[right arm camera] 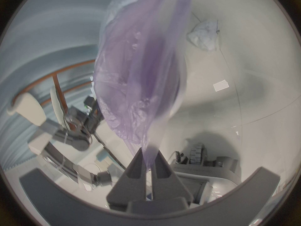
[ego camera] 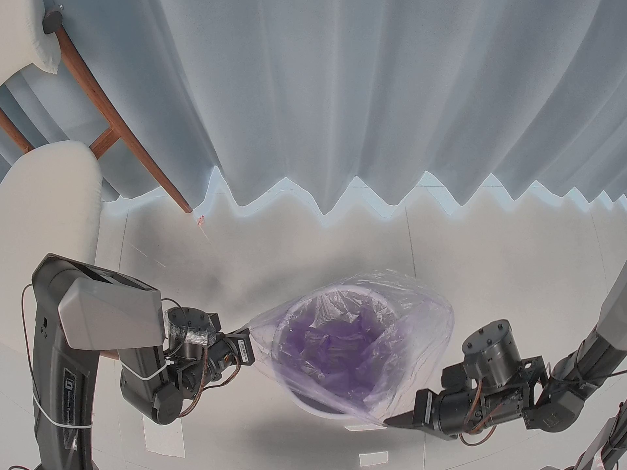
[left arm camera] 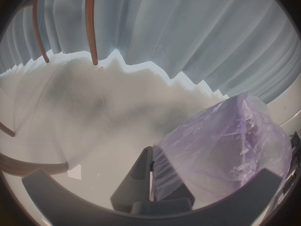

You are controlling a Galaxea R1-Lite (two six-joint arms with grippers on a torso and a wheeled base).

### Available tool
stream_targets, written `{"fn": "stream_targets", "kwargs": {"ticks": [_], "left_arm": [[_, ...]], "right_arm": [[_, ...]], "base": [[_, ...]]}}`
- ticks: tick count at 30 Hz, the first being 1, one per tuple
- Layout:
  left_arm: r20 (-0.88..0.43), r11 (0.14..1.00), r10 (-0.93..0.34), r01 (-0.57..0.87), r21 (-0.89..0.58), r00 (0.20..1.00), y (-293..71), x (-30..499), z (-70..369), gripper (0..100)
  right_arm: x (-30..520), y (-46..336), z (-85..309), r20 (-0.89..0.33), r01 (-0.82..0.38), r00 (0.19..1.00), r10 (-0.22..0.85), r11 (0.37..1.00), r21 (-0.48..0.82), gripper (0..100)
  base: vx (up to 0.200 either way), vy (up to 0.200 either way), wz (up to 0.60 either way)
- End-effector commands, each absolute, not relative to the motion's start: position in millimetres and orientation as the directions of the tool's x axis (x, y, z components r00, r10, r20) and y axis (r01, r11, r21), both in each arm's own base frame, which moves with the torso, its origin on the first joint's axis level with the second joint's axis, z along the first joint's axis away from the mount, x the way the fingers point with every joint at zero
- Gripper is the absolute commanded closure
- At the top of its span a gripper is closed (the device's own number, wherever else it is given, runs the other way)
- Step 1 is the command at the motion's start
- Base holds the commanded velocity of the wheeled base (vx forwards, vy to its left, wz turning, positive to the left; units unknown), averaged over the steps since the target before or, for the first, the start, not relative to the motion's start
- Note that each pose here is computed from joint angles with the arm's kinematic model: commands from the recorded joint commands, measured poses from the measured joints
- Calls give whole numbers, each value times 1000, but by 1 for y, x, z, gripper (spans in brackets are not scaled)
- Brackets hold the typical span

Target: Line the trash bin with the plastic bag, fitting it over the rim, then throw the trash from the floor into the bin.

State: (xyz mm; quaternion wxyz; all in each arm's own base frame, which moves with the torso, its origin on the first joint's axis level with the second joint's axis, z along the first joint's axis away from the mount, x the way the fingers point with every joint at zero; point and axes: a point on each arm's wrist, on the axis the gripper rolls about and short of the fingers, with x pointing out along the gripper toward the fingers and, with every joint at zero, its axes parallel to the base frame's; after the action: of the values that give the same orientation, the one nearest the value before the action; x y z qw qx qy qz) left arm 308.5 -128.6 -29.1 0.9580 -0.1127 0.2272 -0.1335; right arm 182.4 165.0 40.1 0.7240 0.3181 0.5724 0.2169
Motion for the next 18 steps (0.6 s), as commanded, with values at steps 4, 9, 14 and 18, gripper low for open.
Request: {"fn": "stream_targets", "kwargs": {"ticks": [4, 9, 14, 18], "left_arm": [[-426, 950, -277, 178, -257, 861, -127, 307, -36, 100], [-452, 960, -267, 196, -199, 851, -126, 304, -47, 100], [-445, 960, -269, 199, -198, 854, -125, 303, -49, 100], [-452, 962, -259, 189, -195, 853, -123, 304, -51, 100]], "right_arm": [[154, 171, 20, -774, -26, 175, 609, 789, 614, 100], [153, 182, 4, -819, -81, 232, 524, 850, 521, 100], [156, 182, -18, -852, -143, 280, 442, 897, 418, 100], [156, 181, -25, -849, -160, 316, 423, 906, 392, 100]], "base": [[0, 0, 0], [0, 0, 0], [0, 0, 0], [0, 0, 0]]}}
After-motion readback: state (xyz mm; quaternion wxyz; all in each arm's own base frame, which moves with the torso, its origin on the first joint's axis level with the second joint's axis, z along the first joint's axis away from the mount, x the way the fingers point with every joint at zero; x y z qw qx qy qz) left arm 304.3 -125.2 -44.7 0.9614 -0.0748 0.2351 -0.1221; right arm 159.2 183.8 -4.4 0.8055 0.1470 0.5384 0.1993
